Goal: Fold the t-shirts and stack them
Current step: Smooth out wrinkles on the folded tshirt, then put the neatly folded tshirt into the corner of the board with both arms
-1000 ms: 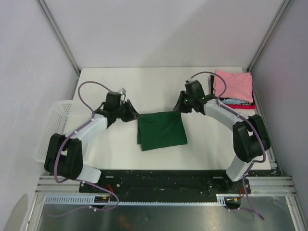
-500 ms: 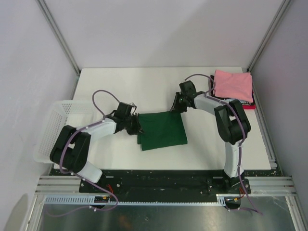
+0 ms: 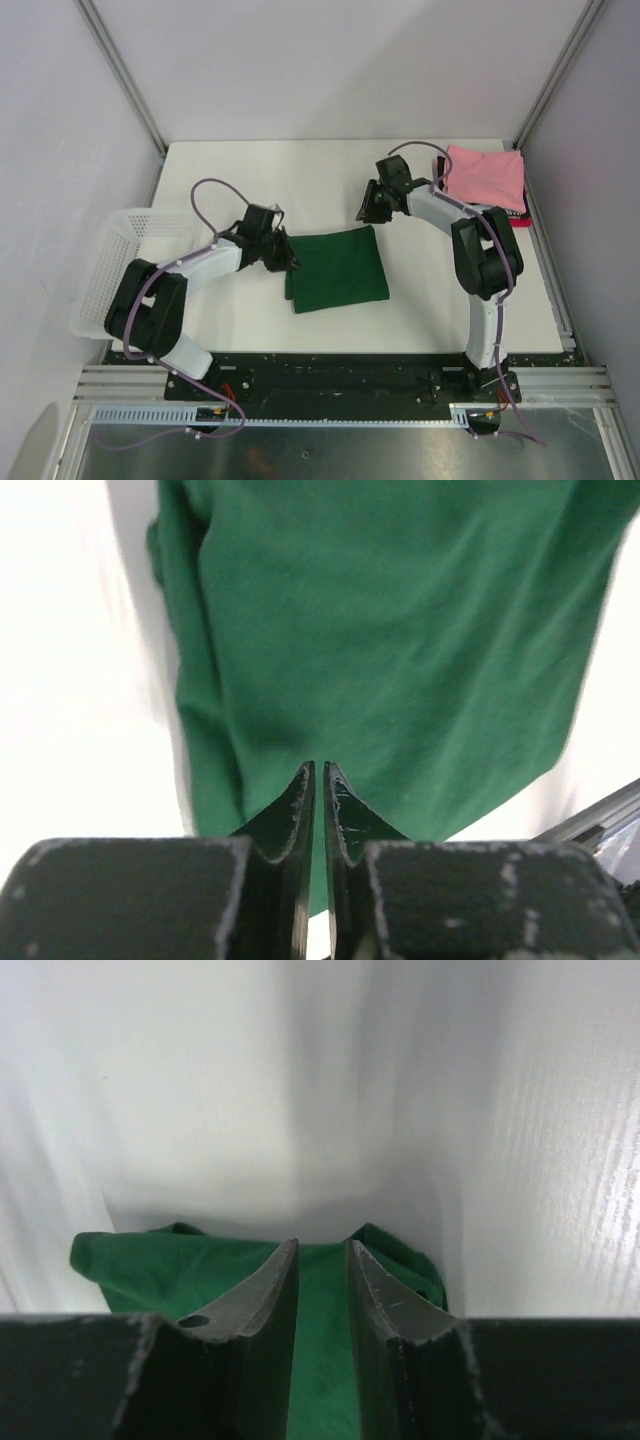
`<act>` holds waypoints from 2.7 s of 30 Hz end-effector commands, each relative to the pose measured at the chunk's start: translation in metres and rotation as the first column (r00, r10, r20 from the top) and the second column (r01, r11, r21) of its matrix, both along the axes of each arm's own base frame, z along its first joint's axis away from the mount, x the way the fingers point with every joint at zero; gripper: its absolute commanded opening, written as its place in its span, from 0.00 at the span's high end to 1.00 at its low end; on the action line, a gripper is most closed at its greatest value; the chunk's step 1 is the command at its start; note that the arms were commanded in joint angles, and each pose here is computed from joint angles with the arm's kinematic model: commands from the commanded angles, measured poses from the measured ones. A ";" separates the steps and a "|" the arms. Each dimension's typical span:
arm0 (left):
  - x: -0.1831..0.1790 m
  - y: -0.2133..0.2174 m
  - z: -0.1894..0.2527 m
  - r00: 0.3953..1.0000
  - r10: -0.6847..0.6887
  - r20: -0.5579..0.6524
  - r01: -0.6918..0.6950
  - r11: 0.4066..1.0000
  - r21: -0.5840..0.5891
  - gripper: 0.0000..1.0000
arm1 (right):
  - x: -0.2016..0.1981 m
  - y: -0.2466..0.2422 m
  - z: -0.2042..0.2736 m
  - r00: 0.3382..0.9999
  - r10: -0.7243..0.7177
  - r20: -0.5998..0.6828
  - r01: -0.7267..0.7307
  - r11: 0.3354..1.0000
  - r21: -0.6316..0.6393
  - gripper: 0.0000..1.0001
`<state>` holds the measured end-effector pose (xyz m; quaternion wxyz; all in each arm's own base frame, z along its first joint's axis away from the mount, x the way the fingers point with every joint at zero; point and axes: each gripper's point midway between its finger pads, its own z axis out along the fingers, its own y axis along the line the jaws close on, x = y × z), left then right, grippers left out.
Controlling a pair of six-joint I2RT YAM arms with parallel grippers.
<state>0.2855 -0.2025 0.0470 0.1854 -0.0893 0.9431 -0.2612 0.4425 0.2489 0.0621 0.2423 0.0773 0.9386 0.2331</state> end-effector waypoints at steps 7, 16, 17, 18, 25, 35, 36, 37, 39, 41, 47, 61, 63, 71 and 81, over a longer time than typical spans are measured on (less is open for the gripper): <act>0.083 -0.008 0.033 0.994 0.053 0.092 -0.047 0.997 -0.066 0.92 | -0.014 0.004 0.056 0.995 0.020 0.099 -0.021 1.000 0.007 0.70; 0.117 0.017 -0.012 0.992 0.124 0.013 -0.124 0.992 -0.023 0.97 | -0.023 -0.005 -0.003 0.999 0.010 -0.032 -0.011 1.000 -0.025 0.71; 0.117 0.023 -0.017 0.991 0.136 0.004 -0.136 0.991 -0.014 0.98 | -0.023 -0.010 -0.011 0.999 -0.003 -0.050 0.001 1.000 -0.031 0.71; 0.118 0.028 -0.021 0.989 0.148 -0.004 -0.148 0.989 -0.008 0.98 | -0.024 -0.016 -0.018 0.997 -0.015 -0.071 0.012 0.999 -0.037 0.71; 0.124 0.032 -0.008 0.990 0.142 0.008 -0.141 0.988 -0.056 0.93 | -0.030 -0.028 -0.030 0.993 -0.041 -0.114 0.034 0.997 -0.064 0.71; 0.029 0.068 0.039 0.969 0.212 0.123 -0.214 0.977 0.002 0.39 | -0.031 -0.032 0.033 0.999 -0.045 -0.001 0.045 0.998 -0.043 0.68; 0.015 0.068 0.034 0.971 0.207 0.116 -0.209 0.978 0.003 0.38 | -0.031 -0.034 0.040 0.999 -0.048 0.011 0.048 0.998 -0.044 0.68; 0.001 0.066 0.029 0.975 0.194 0.106 -0.196 0.981 0.002 0.38 | -0.033 -0.035 0.047 0.999 -0.049 0.022 0.050 0.998 -0.045 0.67; -0.022 0.056 0.022 0.984 0.154 0.092 -0.155 0.988 0.001 0.37 | -0.035 -0.039 0.060 0.997 -0.055 0.047 0.058 0.997 -0.049 0.67; -0.043 0.043 0.013 0.992 0.110 0.066 -0.110 0.994 0.002 0.36 | -0.037 -0.043 0.072 0.996 -0.062 0.070 0.066 0.996 -0.053 0.66; -0.067 0.019 -0.001 0.998 0.056 0.017 -0.056 0.998 0.010 0.35 | -0.045 -0.052 0.104 0.990 -0.071 0.121 0.077 0.996 -0.046 0.65; -0.047 -0.003 -0.023 0.999 0.011 -0.045 -0.010 0.999 0.033 0.54 | -0.048 -0.066 0.116 0.986 -0.095 0.138 0.101 0.994 -0.033 0.64; -0.046 -0.004 -0.026 0.998 0.017 -0.053 -0.016 0.999 0.033 0.65 | -0.044 -0.068 0.117 0.984 -0.102 0.148 0.107 0.994 -0.029 0.64; -0.040 0.043 -0.027 0.975 0.217 -0.044 -0.213 0.973 0.091 1.00 | -0.017 -0.102 0.113 0.966 -0.189 0.175 0.201 0.978 -0.054 0.63; -0.046 0.123 -0.012 0.946 0.325 0.012 -0.321 0.927 0.196 1.00 | 0.014 -0.195 0.072 0.902 -0.385 0.196 0.427 0.862 -0.272 0.63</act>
